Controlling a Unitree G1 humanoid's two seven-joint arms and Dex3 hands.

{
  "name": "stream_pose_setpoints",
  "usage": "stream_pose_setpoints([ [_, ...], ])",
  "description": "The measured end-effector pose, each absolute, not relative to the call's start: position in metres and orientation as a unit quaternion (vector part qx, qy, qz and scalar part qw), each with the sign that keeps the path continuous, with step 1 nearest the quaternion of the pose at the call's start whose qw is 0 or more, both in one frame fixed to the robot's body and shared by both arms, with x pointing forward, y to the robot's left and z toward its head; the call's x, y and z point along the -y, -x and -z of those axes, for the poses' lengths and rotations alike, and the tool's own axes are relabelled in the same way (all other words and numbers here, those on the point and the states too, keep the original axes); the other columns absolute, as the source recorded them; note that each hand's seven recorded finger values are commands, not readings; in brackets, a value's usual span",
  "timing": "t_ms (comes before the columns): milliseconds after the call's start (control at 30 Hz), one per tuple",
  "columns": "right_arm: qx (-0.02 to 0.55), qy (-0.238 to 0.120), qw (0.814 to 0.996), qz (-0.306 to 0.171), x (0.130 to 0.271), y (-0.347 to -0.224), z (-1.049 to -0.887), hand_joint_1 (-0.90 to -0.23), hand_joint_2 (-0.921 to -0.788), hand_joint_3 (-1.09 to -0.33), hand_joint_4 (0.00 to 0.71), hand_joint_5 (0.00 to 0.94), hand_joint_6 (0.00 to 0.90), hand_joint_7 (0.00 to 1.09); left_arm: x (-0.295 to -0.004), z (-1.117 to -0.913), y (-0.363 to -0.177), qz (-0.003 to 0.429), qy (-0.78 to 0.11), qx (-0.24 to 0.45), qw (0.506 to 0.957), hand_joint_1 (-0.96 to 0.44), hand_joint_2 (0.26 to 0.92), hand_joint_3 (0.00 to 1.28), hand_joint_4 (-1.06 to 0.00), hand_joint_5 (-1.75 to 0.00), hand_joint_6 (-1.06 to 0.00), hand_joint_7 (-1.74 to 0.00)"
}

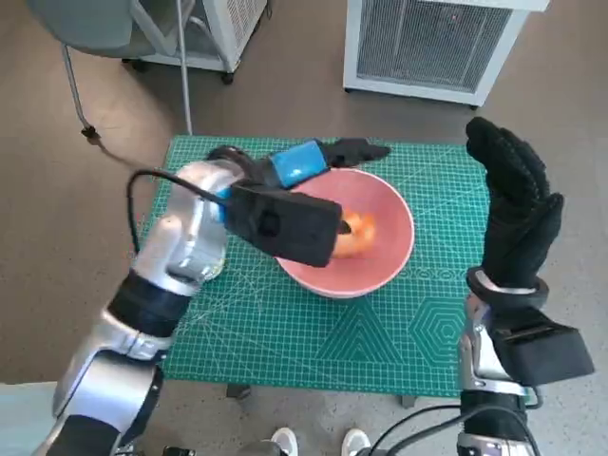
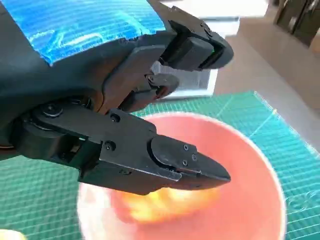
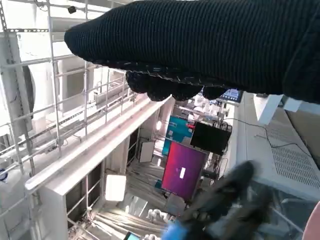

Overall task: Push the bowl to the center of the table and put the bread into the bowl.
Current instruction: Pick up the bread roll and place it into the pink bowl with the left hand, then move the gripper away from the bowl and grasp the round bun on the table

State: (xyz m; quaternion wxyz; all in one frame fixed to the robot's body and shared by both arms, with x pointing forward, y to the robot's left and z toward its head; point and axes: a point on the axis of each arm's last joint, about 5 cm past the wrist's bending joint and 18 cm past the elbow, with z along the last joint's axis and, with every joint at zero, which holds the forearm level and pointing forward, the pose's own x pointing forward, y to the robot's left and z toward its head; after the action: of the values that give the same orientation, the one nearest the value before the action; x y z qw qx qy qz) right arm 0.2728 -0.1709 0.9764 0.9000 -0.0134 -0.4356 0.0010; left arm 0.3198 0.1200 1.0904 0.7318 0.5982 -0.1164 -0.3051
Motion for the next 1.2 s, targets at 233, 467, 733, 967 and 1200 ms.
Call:
stream_pose_setpoints([
  [233,0.435,0.013,0.9,-0.003,0.17,-0.273,-0.976,-0.503,-0.921,-0.778,0.306,0.003,-0.001,0.64,-0.16,-1.114,-0.307,0.252,-0.618,0.132,0.733,-0.16,0.836,0.0,-0.02,0.0,-0.23,-0.02],
  [467,0.435,0.013,0.901,-0.007,0.169,-0.273,-0.977,-0.513,-0.921,-0.777,0.304,0.002,-0.001,0.64,-0.195,-1.119,-0.3,0.214,-0.647,0.092,0.726,-0.17,0.823,0.0,-0.02,0.0,-0.22,-0.01],
  [733,0.432,0.008,0.902,-0.017,0.168,-0.275,-0.976,-0.506,-0.921,-0.781,0.303,0.002,-0.001,0.64,-0.222,-1.114,-0.291,0.203,-0.67,0.043,0.713,-0.16,0.81,0.0,-0.02,0.0,-0.22,-0.01],
  [967,0.433,0.007,0.901,-0.02,0.166,-0.276,-0.977,-0.5,-0.921,-0.786,0.303,0.002,-0.001,0.64,-0.234,-1.103,-0.286,0.216,-0.668,0.024,0.712,-0.15,0.807,0.0,-0.02,0.0,-0.22,-0.01],
  [1200,0.433,0.007,0.901,-0.022,0.166,-0.277,-0.978,-0.496,-0.921,-0.789,0.303,0.002,-0.001,0.64,-0.24,-1.089,-0.288,0.233,-0.662,0.011,0.712,-0.15,0.798,0.0,-0.03,-0.01,-0.24,-0.01],
])
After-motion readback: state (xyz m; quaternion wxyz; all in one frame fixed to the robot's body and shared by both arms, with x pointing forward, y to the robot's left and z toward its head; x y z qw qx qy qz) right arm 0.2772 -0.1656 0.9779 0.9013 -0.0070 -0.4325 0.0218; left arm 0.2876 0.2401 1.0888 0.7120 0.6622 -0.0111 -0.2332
